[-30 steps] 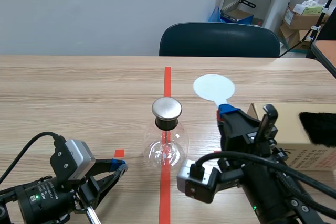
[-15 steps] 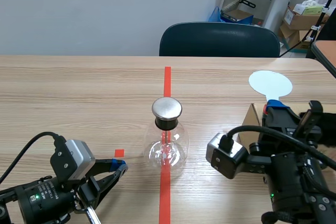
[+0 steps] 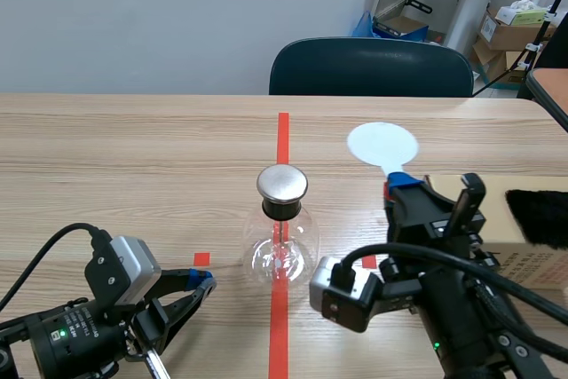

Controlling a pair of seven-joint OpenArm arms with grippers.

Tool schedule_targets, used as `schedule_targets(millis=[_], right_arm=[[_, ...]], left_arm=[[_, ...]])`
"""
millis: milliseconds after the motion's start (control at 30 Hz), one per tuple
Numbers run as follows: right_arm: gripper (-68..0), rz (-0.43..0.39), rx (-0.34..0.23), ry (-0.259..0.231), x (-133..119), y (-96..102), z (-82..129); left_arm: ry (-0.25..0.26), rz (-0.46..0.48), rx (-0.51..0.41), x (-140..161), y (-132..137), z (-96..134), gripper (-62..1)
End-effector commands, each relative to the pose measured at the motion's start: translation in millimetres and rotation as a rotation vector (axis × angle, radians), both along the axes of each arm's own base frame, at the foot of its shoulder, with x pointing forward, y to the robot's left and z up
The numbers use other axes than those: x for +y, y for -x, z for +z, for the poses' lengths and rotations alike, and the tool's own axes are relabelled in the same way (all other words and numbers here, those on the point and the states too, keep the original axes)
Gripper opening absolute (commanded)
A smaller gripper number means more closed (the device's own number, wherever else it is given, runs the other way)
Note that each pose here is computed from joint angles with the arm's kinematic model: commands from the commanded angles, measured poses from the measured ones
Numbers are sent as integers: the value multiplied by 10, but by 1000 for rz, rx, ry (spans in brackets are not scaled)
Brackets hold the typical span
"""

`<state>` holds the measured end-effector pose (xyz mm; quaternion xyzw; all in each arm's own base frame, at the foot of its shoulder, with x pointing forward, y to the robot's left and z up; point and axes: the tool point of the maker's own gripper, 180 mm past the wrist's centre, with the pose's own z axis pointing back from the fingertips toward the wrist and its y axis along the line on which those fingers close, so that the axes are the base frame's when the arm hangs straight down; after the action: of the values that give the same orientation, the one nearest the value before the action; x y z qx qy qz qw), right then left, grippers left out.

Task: Do the electroscope experiment

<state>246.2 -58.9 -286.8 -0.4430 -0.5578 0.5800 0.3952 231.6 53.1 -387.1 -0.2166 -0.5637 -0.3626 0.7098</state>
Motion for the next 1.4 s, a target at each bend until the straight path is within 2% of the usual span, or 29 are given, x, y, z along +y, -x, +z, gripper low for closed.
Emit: schedule_targets(millis=[0,233,500,733,1367], right_arm=[[-658,41,-35,3,51,-12,104],[-658,229,-23,12,360,130,73],[-658,367,-13,15,583,276,51],[-658,404,-9,9,663,330,48],[-658,403,-9,9,661,329,48]], left_arm=[[31,-2,-23,-51,-37,97,-554],[31,-2,-23,-51,-37,97,-554],[31,-2,-23,-51,-37,97,-554],[32,-2,-23,-53,-37,98,-554],[32,-2,-23,-53,-37,98,-554]])
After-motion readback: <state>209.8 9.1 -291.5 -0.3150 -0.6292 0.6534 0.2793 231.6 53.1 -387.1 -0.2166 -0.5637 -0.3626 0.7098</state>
